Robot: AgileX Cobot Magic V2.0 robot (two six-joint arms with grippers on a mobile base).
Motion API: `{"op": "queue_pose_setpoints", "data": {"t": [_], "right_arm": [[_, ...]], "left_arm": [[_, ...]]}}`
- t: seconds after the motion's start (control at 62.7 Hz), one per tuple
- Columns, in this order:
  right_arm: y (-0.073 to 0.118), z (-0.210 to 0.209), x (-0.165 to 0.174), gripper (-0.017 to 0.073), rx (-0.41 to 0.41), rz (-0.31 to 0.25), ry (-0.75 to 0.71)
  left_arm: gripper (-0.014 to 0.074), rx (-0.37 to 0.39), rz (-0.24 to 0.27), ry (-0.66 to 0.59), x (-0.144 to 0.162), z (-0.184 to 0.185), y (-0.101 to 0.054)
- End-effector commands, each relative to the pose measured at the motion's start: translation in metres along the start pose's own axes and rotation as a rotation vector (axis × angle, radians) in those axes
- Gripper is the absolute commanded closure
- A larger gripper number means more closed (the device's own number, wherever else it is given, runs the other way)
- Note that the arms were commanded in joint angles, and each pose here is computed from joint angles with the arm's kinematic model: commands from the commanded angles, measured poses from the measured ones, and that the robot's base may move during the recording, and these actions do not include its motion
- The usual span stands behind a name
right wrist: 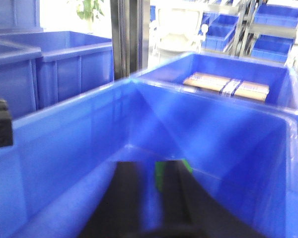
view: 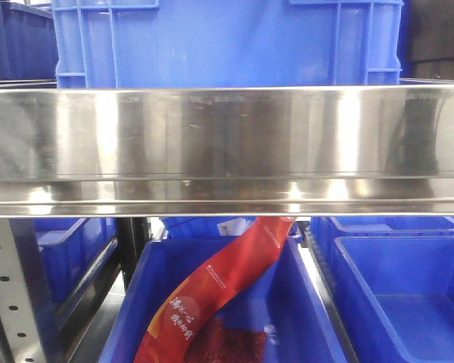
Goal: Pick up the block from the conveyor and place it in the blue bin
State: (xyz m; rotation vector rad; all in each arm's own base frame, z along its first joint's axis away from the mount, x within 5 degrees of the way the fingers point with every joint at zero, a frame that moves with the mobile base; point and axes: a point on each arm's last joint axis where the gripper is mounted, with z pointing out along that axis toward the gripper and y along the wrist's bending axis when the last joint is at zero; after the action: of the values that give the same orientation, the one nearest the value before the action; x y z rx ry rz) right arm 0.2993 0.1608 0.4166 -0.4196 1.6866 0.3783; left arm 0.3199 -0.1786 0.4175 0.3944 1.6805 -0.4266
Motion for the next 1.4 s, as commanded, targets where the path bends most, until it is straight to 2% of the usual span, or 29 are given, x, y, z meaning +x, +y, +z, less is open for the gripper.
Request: {"op": "queue_pose_setpoints", "data": {"t": [0.0,0.143,0.255,0.399,0.446,0.59,0.733,0.877,1.004,1.148,1.387], "right_arm": [[0.0,-0.005,-0.007,0.0722,0.001,-0.001,-0.03],[-0.006,-0.019,-0.018,0.0718,0.018,0.003,-0.06],[-0.017,-0.033,-0.022,0.0718,0.056,0.009,-0.092],[-0.028,-0.061,-0.01,0.0718,0.099,0.031,-0.084],[-0.028,-0.072,-0.003,0.0718,0.105,0.032,-0.087],[-0.025,-0.111,0.018,0.0718,0.113,0.029,-0.145],[-0.021,-0.144,0.053,0.0718,0.118,0.029,-0.165],[-0.017,-0.177,0.084,0.072,0.118,0.028,-0.172],[-0.013,-0.208,0.099,0.0722,0.116,0.025,-0.23],[-0.01,-0.234,0.099,0.0722,0.114,0.019,-0.324],[-0.007,-0.261,0.094,0.0722,0.112,0.012,-0.434]], "left_arm": [[0.0704,-0.006,-0.001,-0.053,-0.011,-0.006,0.002],[0.0704,-0.007,-0.001,-0.047,-0.02,-0.024,0.003],[0.0704,-0.042,-0.009,-0.07,-0.023,-0.043,0.014],[0.0704,-0.09,-0.058,-0.088,-0.008,-0.079,0.028],[0.0704,-0.102,-0.059,-0.093,-0.001,-0.092,0.03],[0.0704,-0.113,-0.057,-0.144,0.028,-0.14,0.027],[0.0704,-0.117,-0.056,-0.169,0.065,-0.182,0.023],[0.0704,-0.115,-0.057,-0.151,0.1,-0.213,0.02],[0.0704,-0.112,-0.054,-0.19,0.122,-0.239,0.018],[0.0704,-0.109,-0.051,-0.234,0.135,-0.256,0.016],[0.0704,-0.102,-0.045,-0.33,0.131,-0.276,0.014]]}}
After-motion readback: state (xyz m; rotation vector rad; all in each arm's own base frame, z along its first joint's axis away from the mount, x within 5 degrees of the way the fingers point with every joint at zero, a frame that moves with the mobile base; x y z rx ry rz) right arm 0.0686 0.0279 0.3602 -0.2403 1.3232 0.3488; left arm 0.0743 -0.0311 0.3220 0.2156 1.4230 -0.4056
